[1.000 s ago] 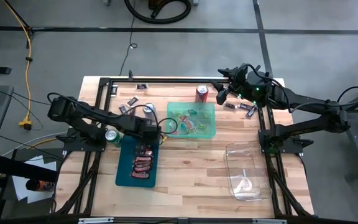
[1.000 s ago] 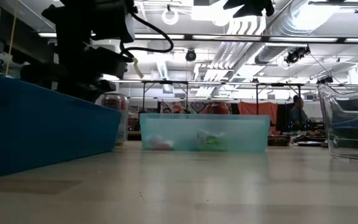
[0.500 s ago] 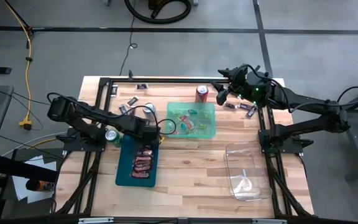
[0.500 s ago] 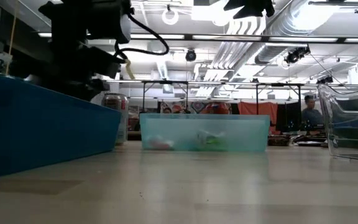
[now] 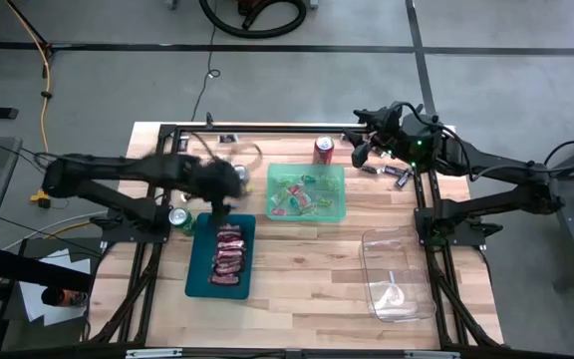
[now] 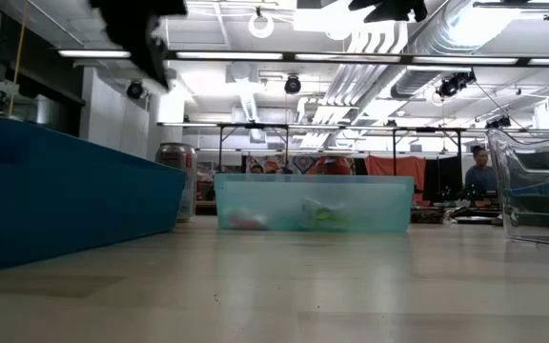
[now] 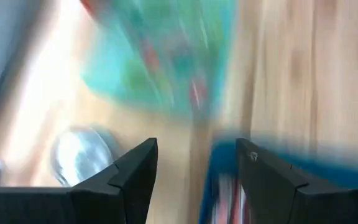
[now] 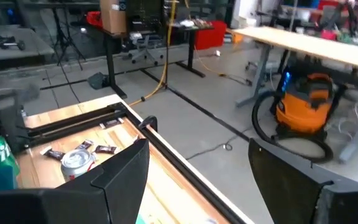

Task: Organize candy in baskets
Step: Put the brown red chocolate into the blue bin

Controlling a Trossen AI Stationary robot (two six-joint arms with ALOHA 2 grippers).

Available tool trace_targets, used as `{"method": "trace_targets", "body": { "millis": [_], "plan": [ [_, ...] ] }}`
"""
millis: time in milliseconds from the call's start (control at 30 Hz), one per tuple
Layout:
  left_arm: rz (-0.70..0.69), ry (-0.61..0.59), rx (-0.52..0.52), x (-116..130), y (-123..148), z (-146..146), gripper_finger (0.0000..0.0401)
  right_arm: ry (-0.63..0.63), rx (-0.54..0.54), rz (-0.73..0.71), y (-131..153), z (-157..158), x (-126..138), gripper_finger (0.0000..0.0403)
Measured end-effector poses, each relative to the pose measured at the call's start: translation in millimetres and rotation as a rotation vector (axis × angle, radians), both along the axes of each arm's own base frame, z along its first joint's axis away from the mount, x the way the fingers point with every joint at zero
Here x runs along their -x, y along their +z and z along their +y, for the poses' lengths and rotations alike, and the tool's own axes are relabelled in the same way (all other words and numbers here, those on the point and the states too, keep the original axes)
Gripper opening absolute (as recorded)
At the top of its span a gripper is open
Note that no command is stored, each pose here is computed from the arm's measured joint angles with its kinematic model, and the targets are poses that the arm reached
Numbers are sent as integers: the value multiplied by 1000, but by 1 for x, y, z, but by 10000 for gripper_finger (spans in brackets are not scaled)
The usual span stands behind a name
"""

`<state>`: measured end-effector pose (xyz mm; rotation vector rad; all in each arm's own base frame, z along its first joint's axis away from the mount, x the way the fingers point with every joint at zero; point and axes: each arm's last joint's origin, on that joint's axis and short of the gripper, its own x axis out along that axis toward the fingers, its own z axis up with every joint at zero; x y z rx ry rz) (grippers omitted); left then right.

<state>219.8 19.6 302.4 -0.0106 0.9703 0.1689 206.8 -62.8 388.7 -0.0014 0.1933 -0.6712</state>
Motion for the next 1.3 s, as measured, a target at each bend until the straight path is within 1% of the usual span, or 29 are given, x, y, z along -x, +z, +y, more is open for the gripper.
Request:
{"method": "trace_targets", "body": {
  "millis": [100,200,267,333,400,433,500,567,700,800,933,1033,1133,1300],
  "plan": [
    [-320,163,29,4,28,17,203,-42,-55,-6,-2,-2,4,270],
    [-610,287,64,5,45,34,203,-89,-131,-1,-8,-7,8,270],
    [-735,303,86,5,48,41,203,-117,-184,1,-11,-9,10,270],
    [-805,302,110,4,49,45,203,-139,-230,-6,-14,-11,11,270],
    [-825,304,141,4,47,48,203,-176,-295,-26,-17,-12,13,270],
    [-829,302,153,4,48,48,203,-209,-348,-41,-20,-14,15,270],
    [-838,297,171,4,48,49,202,-313,-475,-83,-27,-22,18,270],
    [-849,295,170,5,50,50,202,-417,-574,-76,-38,-35,21,270],
    [-884,290,145,8,55,52,202,-604,-678,-25,-60,-73,25,270],
    [-919,286,124,15,61,54,202,-742,-731,3,-79,-103,28,270],
    [-925,248,100,30,67,53,202,-899,-821,4,-106,-129,32,270],
    [-909,248,65,42,69,52,202,-962,-895,-23,-128,-132,33,270],
    [-883,260,31,56,70,52,202,-1014,-961,-68,-148,-124,35,270],
    [-871,281,-21,70,72,53,202,-1075,-1029,-241,-171,-112,35,270]
  ]
}}
